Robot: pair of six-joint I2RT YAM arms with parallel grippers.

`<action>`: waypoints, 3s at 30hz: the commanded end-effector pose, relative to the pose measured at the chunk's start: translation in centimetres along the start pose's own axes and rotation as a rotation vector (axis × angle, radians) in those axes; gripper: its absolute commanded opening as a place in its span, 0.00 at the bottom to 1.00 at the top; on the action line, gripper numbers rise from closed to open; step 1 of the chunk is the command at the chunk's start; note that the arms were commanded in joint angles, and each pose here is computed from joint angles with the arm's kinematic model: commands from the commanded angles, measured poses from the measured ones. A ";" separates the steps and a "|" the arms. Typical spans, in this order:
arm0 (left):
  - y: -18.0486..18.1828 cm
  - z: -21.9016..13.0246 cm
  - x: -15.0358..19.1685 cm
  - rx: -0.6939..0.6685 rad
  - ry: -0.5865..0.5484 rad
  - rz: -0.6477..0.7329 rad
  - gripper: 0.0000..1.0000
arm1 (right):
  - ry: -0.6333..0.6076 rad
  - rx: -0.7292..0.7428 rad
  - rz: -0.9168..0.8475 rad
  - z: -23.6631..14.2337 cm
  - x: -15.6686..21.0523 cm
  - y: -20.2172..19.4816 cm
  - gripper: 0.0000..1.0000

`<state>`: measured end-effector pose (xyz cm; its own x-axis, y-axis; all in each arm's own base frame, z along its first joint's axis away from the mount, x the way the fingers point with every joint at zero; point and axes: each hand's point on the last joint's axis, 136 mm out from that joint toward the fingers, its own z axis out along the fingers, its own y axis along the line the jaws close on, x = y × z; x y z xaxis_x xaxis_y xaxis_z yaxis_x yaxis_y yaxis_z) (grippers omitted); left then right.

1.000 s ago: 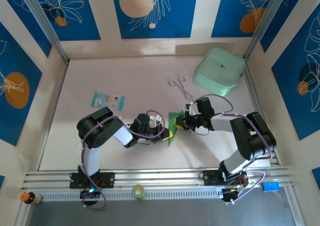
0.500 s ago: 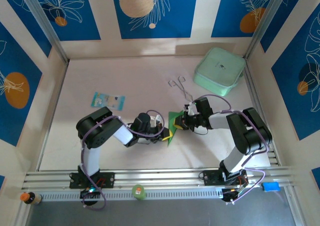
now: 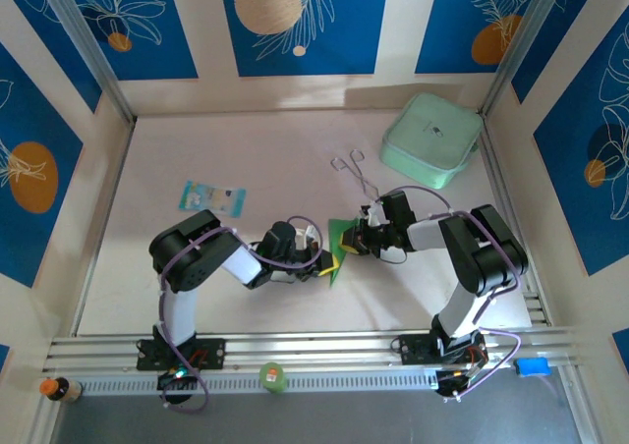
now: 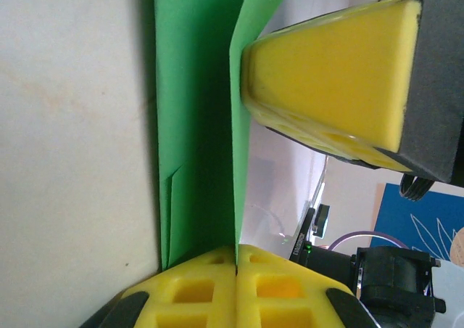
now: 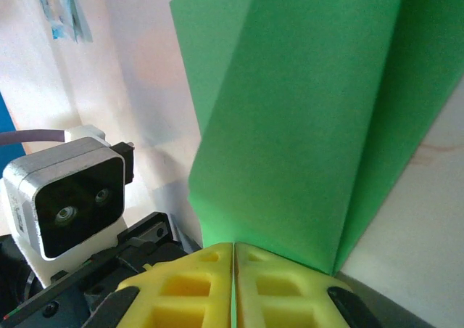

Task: Fold a paper plane with a square sheet of paper (pick it up from the middle)
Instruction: Fold the wing for the fifth time at the center of the table.

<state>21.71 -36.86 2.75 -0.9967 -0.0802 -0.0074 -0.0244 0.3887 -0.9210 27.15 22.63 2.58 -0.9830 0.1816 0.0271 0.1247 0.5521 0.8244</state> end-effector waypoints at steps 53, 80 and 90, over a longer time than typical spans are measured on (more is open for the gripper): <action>5.3 -2.2 4.5 -0.373 0.214 0.022 0.11 | 0.063 0.191 0.086 1.8 0.9 -3.7 0.10; 6.8 -3.3 5.0 -0.459 0.223 0.063 0.13 | 0.062 0.198 0.087 2.0 0.9 -3.7 0.10; 6.6 -3.8 5.1 -0.457 0.204 0.067 0.20 | 0.062 0.201 0.088 2.0 0.9 -3.7 0.10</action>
<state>19.47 -34.92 2.22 -0.9895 0.1169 -0.0851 0.1397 0.6218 -0.7706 27.51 23.33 1.67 -0.9823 0.1652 0.0879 0.1709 0.6008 0.7809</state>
